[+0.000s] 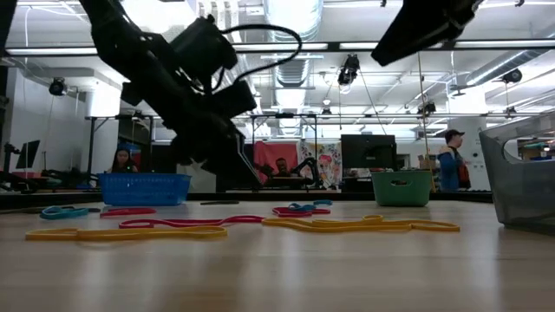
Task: Sort rubber bands into baskets
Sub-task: Put the top right orange rubber band into the right blue bin
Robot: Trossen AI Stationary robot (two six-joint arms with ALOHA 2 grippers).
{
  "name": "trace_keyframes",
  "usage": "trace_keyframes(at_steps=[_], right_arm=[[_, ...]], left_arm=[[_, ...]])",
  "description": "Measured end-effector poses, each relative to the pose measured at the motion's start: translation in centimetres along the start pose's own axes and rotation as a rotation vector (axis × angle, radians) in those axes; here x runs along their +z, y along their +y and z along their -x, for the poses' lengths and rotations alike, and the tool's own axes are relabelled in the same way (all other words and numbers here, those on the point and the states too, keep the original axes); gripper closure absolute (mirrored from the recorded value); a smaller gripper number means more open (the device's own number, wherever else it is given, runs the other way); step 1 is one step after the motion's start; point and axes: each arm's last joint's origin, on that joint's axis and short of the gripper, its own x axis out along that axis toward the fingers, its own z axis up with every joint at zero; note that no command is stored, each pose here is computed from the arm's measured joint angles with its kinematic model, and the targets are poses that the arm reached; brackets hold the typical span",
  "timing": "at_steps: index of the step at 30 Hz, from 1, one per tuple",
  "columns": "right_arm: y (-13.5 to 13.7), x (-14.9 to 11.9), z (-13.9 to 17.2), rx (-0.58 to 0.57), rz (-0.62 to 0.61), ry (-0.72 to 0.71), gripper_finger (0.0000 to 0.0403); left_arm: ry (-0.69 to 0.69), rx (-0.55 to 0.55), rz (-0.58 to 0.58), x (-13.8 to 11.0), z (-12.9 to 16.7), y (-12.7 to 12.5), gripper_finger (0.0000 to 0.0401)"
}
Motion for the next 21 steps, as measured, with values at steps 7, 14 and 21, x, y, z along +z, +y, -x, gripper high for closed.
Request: trace_keyframes(at_steps=[7,14,21], right_arm=[[0.2,-0.3,-0.4,0.013,-0.043,-0.020,0.0220],[0.2,-0.2,-0.3,0.016,-0.049,-0.023,0.0218],[0.2,-0.2,-0.3,0.016,-0.074,-0.023,0.0218]], left_arm=[[0.011,0.008,0.036,0.3,-1.3,0.3,0.0363],[0.002,0.026,0.108,1.0,-2.0,0.9,0.0351],[0.021,0.027,0.150,0.5,-2.5,0.9,0.0299]])
